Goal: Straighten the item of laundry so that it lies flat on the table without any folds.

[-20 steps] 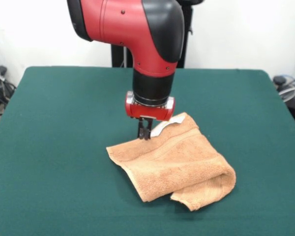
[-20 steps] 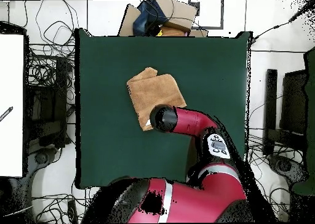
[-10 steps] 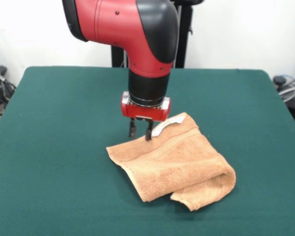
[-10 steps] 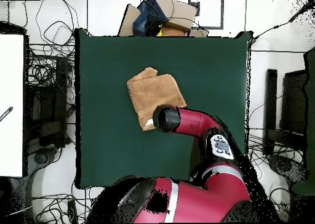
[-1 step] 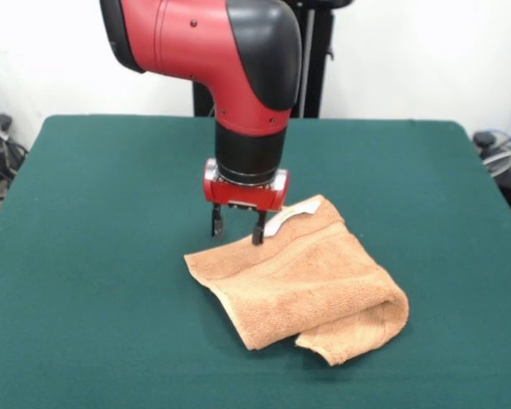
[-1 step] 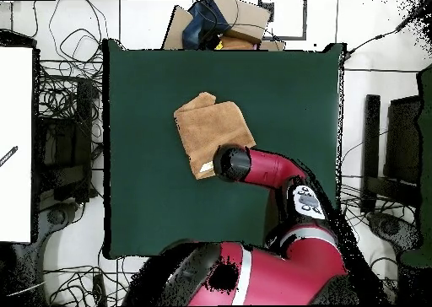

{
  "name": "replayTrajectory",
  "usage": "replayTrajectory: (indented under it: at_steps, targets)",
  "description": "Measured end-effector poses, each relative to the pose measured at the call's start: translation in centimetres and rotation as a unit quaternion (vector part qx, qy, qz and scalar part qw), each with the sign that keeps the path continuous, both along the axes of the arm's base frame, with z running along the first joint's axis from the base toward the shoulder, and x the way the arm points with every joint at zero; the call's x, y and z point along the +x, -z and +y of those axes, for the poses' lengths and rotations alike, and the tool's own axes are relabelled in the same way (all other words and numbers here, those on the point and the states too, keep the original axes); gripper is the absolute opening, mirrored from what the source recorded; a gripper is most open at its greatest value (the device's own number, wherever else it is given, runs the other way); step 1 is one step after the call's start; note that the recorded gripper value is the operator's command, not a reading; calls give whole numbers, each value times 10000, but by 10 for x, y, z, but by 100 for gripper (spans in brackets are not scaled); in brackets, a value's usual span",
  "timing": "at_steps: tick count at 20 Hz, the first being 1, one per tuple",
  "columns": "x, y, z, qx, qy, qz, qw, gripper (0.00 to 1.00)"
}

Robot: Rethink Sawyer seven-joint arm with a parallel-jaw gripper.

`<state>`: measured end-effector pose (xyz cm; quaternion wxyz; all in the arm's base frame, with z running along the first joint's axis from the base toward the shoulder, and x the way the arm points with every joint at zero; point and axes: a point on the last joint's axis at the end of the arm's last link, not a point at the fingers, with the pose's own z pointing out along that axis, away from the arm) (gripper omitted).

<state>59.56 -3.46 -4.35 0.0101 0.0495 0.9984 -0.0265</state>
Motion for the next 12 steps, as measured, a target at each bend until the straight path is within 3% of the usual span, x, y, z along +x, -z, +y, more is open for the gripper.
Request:
replayTrajectory:
  at_steps: [12]
  targets:
    - [4, 2, -1, -6, -5, -28, 10000, 100]
